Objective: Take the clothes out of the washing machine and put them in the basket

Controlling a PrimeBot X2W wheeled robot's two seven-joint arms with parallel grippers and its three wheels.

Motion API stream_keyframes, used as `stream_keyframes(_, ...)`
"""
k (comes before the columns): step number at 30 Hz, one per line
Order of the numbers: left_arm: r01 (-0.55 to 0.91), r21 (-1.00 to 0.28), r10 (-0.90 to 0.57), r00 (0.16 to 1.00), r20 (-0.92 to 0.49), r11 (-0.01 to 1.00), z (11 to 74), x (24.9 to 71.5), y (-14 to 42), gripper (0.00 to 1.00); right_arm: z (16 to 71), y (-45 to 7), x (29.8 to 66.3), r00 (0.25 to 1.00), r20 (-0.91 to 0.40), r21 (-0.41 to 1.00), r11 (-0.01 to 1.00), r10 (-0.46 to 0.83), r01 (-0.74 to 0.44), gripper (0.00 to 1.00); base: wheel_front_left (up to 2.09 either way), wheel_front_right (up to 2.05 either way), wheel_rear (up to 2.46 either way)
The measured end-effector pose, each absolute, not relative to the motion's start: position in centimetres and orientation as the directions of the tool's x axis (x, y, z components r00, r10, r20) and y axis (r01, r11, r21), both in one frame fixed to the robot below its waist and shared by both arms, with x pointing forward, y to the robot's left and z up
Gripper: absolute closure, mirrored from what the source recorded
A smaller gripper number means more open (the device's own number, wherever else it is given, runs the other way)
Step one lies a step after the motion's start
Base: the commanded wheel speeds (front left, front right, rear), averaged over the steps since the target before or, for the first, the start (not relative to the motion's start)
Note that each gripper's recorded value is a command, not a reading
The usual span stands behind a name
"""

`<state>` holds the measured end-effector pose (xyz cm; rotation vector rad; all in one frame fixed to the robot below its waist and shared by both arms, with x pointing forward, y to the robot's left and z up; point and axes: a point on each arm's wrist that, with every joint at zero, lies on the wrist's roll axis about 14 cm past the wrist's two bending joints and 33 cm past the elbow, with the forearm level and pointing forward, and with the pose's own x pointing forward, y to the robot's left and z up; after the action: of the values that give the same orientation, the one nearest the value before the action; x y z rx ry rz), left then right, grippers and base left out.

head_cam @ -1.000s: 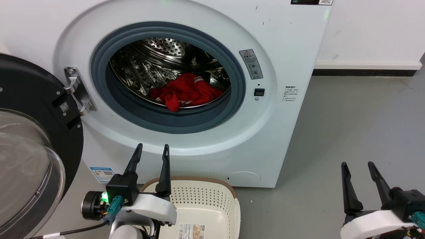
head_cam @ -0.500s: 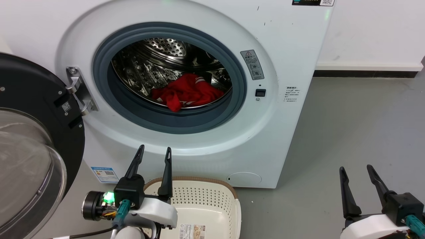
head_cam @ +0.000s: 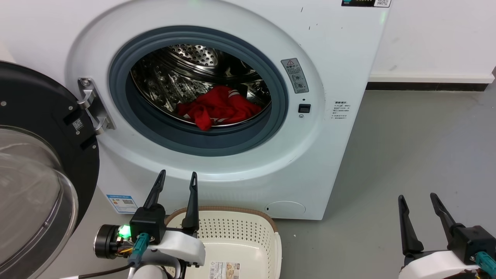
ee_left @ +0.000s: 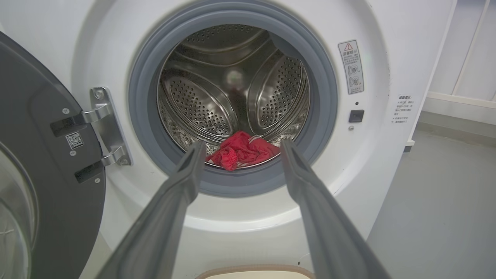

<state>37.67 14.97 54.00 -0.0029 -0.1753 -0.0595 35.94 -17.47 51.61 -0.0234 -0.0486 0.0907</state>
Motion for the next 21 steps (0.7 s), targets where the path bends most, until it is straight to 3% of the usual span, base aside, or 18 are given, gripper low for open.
stream_keyframes(21, 0.033, 0.002, -0.033, 0.993, 0.113, 0.999, 52.2, 39.0, 15.7, 0.00, 51.2, -17.1, 36.4, 0.995, 0.025, -0.025, 0.995, 0.101, -0.100, 0.00, 0.00, 0.00, 0.00)
